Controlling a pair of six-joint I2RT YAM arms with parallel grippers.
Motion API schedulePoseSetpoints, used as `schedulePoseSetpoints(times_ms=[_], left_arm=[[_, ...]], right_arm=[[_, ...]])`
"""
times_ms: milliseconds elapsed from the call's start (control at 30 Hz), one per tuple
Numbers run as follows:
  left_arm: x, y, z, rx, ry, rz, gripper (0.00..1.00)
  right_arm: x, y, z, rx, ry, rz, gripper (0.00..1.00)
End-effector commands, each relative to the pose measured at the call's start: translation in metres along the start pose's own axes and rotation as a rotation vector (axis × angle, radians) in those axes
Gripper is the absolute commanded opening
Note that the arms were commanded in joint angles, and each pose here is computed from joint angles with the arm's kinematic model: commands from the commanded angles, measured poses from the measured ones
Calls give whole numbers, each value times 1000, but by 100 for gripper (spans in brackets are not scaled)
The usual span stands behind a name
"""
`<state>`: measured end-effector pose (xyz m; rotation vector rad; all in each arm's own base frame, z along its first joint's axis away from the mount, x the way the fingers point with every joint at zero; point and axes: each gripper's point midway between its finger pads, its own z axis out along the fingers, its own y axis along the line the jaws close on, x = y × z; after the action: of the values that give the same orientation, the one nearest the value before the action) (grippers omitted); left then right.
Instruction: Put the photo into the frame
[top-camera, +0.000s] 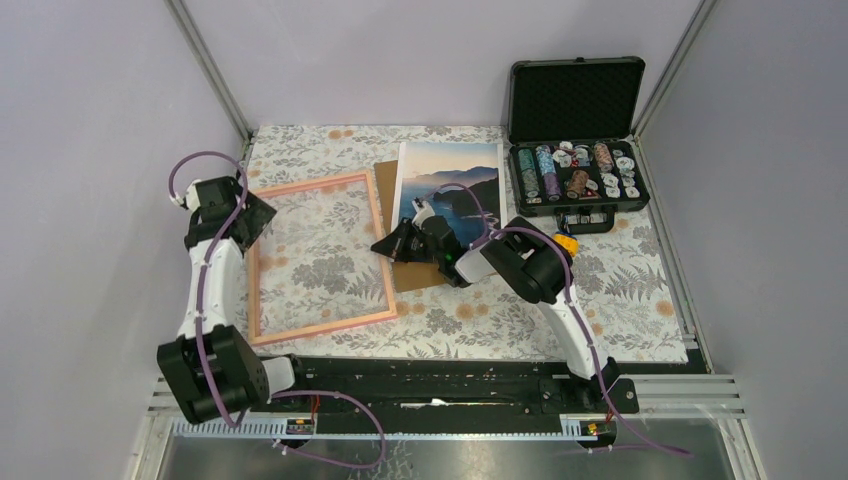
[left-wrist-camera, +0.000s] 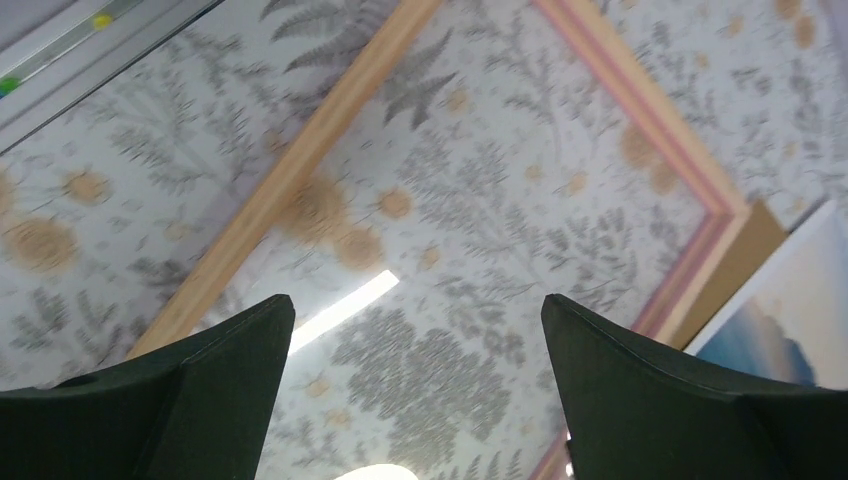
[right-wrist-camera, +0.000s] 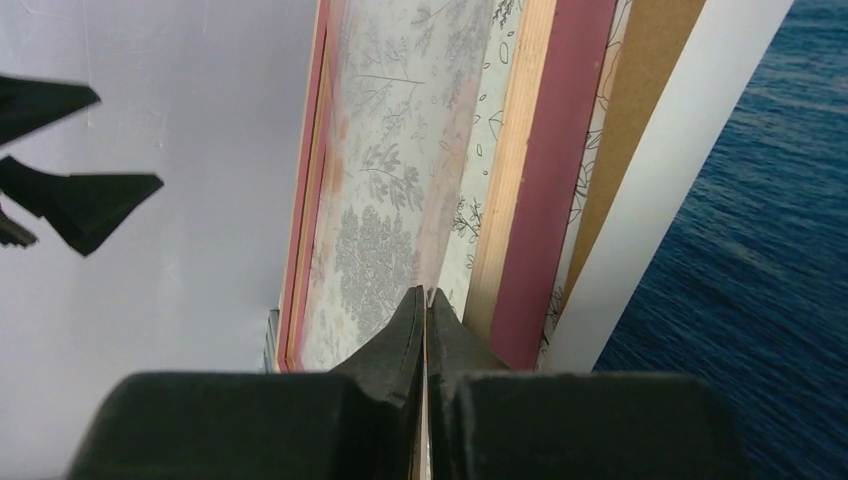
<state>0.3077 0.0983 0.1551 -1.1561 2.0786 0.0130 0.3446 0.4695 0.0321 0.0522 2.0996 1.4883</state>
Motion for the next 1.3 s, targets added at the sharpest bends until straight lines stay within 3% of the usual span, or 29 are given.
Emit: schedulePoseSetpoints(times_ms=[0, 167, 367, 633, 900, 1033, 1267], left_arm=[[-40, -52, 14, 152, -59, -78, 99], [-58, -61, 43, 156, -71, -116, 99], [-70, -25, 76, 94, -86, -162, 99], [-38, 28, 107, 61, 31, -262, 99], [-5, 37, 118, 72, 127, -327, 99], [18, 37, 120, 104, 210, -384, 99], [45, 41, 118, 162, 296, -479, 99]], right_arm=[[-6, 31, -4, -32, -22, -15, 0], [-2, 35, -4, -39, -10, 3, 0], [1, 43, -6, -58, 9, 39, 0], [8, 52, -5, -72, 68, 77, 6], [9, 57, -6, -53, 100, 133, 14], [11, 56, -4, -51, 109, 150, 25], [14, 61, -3, -73, 146, 167, 27]])
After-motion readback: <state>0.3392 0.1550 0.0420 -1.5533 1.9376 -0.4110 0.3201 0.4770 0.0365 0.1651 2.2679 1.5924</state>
